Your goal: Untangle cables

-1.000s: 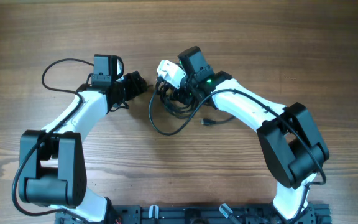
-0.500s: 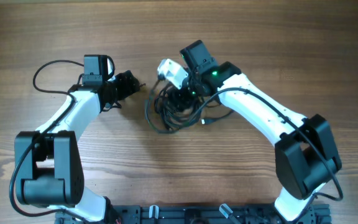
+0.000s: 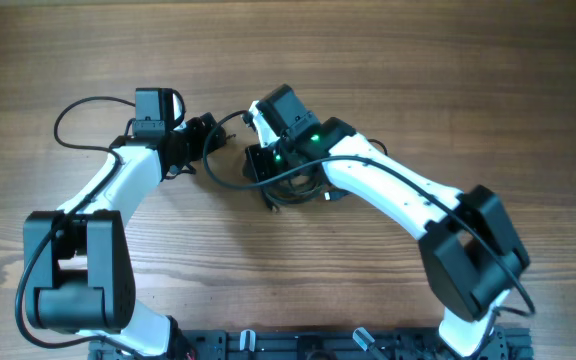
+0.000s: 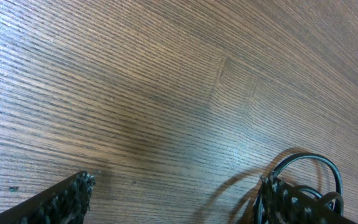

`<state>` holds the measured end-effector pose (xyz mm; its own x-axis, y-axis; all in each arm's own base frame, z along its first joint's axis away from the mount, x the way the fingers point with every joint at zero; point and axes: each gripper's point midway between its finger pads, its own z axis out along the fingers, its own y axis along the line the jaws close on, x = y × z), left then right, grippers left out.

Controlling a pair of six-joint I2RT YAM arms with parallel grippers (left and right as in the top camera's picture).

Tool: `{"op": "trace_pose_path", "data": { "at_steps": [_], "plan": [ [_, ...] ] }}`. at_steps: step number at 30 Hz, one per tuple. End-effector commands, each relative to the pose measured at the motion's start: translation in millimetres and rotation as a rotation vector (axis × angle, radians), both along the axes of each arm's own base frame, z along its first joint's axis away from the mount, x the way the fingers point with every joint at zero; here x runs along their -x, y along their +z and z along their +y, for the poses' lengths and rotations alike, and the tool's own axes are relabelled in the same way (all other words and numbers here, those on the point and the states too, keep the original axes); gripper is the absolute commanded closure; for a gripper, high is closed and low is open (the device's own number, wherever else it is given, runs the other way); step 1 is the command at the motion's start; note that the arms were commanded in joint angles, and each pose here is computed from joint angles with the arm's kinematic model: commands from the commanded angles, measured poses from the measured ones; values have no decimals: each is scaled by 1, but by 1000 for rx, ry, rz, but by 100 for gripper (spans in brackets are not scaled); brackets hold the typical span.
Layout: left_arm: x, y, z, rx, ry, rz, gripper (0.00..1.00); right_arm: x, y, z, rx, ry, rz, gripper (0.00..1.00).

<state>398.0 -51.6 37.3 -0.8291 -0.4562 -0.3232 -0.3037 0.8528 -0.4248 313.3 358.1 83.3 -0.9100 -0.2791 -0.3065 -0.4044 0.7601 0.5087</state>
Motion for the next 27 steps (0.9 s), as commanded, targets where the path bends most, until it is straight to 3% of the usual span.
{"op": "trace_pose_path", "data": {
  "at_steps": [1, 4, 8, 10, 11, 12, 13, 16, 20, 26, 27],
  "plan": [
    [-2, 11, -2, 3, -22, -33, 10, 3, -44, -8, 80, -47, 76, 85],
    [-2, 11, -2, 3, -22, -33, 10, -5, -60, -18, 143, -81, 58, 85],
    [-1, 12, -9, 38, -43, -33, 13, -9, -5, 0, -51, -36, 52, 65],
    [1, 15, -19, 85, -87, -37, 25, -22, 17, -23, -62, -89, 33, 59],
    [1, 18, -25, 98, -148, -59, 37, -29, 21, -36, -56, -118, 37, 55],
    [2, 21, -31, 115, -195, -78, 41, -35, 20, -48, -45, -129, 38, 53],
    [5, 30, -49, 153, -347, -140, 41, -43, 11, -68, -15, -115, 30, 51],
    [13, 30, -58, 122, -488, -176, 45, -46, -2, -76, 3, -64, 19, 51],
    [36, 23, -83, 82, -697, -182, 42, -47, -8, -73, 4, 5, -22, 53],
    [41, 10, -81, 2, -689, -121, 40, -30, -37, -49, -1, 151, -19, 55],
    [36, 11, -82, 15, -654, -126, 50, -32, -38, -42, -12, 161, -41, 54]
  ]
}}
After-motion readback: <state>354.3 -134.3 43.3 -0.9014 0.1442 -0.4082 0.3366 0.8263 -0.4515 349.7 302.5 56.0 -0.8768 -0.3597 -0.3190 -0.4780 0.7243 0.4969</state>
